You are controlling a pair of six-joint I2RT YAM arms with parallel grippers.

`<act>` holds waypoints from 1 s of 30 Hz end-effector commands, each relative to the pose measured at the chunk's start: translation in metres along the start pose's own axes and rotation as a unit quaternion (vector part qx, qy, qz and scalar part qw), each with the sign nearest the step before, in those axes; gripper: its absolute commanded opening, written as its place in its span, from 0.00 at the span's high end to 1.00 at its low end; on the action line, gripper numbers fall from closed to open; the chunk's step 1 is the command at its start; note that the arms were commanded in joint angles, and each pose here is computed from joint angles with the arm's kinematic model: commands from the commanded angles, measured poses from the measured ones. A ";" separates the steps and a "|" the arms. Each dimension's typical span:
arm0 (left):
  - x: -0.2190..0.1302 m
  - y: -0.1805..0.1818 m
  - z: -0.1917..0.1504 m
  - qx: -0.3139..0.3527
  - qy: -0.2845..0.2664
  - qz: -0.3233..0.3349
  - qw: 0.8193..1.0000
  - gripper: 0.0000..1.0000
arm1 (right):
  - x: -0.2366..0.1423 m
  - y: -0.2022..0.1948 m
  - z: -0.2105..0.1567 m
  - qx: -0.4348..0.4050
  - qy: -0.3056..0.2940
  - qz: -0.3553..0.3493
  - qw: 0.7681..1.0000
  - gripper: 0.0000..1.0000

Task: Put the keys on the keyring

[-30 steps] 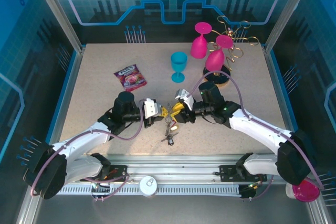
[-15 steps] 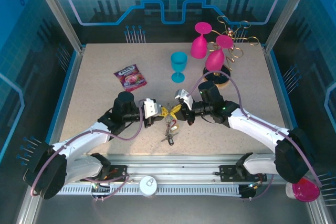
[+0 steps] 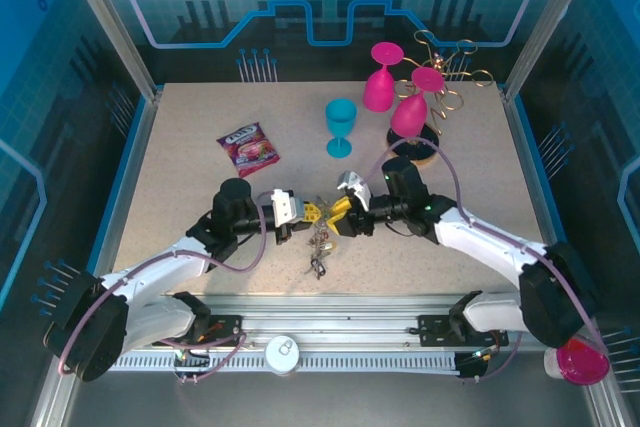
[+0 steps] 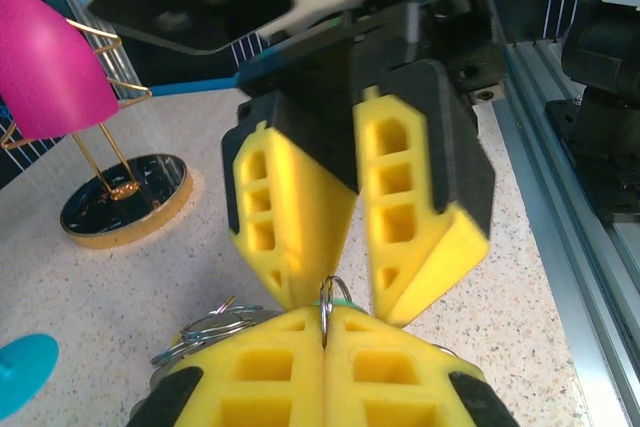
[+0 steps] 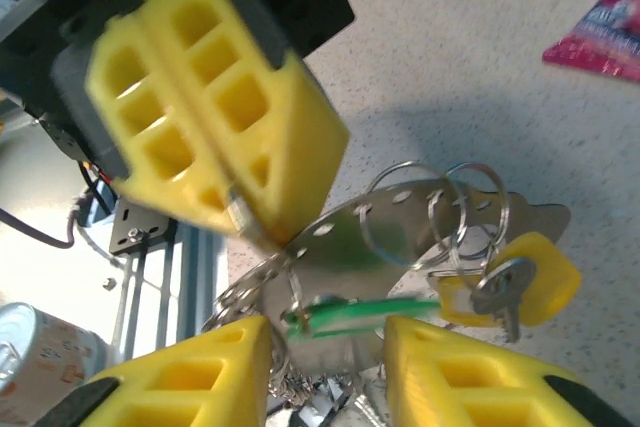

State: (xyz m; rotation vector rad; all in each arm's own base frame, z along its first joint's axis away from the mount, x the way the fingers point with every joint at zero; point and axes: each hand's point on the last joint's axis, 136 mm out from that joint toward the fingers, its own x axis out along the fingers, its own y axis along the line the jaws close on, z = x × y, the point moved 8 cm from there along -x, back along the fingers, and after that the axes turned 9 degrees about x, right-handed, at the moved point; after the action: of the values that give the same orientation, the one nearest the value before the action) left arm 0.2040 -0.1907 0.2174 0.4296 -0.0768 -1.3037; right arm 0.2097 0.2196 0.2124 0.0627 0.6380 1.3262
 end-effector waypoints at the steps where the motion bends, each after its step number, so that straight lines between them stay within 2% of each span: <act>1: -0.002 0.001 0.016 0.031 -0.044 -0.004 0.999 1.00 | -0.011 0.005 0.009 -0.120 -0.054 -0.033 0.991 0.65; 3: -0.002 0.001 0.016 0.030 -0.046 -0.007 0.998 1.00 | -0.012 0.009 0.011 -0.179 -0.063 -0.030 0.981 0.66; 8: -0.001 0.000 0.015 0.028 -0.046 -0.010 0.998 1.00 | -0.007 0.011 0.019 -0.214 -0.070 -0.009 0.974 0.68; 20: 0.000 -0.001 0.014 0.025 -0.047 -0.017 0.998 1.00 | 0.002 0.014 0.022 -0.215 -0.073 0.029 0.973 0.70; 25: -0.001 -0.001 0.013 0.024 -0.046 -0.018 0.998 1.00 | -0.002 0.017 0.028 -0.223 -0.093 0.033 0.970 0.70; 30: -0.001 -0.001 0.015 0.026 -0.048 -0.019 0.998 1.00 | 0.000 0.016 0.029 -0.221 -0.092 0.039 0.970 0.78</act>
State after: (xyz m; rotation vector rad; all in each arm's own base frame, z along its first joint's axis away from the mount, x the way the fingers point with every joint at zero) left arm 0.2021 -0.1923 0.2230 0.4260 -0.1258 -1.3279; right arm 0.2084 0.2270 0.2283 -0.1569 0.2406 1.4518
